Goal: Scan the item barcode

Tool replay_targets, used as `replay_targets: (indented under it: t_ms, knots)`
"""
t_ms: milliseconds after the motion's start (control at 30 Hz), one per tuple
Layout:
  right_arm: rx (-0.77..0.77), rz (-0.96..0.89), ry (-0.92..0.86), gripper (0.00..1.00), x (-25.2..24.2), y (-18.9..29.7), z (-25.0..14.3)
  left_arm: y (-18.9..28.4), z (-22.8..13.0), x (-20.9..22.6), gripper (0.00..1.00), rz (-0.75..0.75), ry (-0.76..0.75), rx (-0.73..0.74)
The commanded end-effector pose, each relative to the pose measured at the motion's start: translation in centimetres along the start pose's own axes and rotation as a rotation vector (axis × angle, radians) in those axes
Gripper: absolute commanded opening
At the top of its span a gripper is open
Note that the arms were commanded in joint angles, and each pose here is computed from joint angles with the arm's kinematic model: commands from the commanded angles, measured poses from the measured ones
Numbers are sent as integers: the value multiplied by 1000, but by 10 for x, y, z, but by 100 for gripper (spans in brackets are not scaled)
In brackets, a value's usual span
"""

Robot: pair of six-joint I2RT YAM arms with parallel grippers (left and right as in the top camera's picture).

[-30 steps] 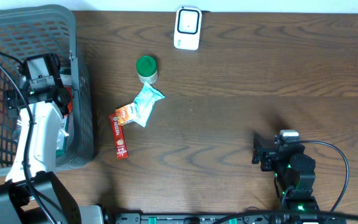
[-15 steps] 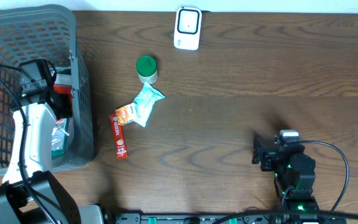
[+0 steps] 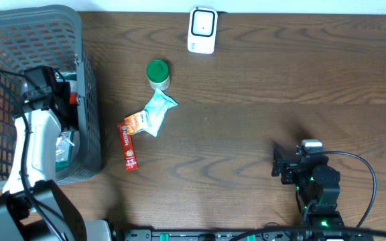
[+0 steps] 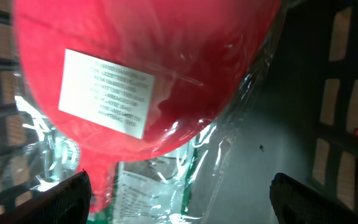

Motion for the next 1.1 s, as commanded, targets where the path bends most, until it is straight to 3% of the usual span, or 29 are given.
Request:
replay_targets:
  t_ms: [0,467,900,1067]
  knots:
    - [-5,4,-10,99,1,0,1,-15,-5,-5,91,-23,-19,44]
    - [-5,4,-10,99,1,0,1,-27,1,4,92,41,-42,31]
    - [-3,4,-10,99,1,0,0,-54,-10,0,92,25,-62,105]
    - [-2,4,-10,99,1,0,0,-53,-8,17,91,135,-58,108]
Point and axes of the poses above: each gripper's point midway between its finger pads, its own y axis back along the fingers, its own x axis along the line the jaws close on, z = x × y, the point moved 3 cm from there along y, back along the fingers, and after that the axes turned 3 degrees about y, right-handed, at the moved point
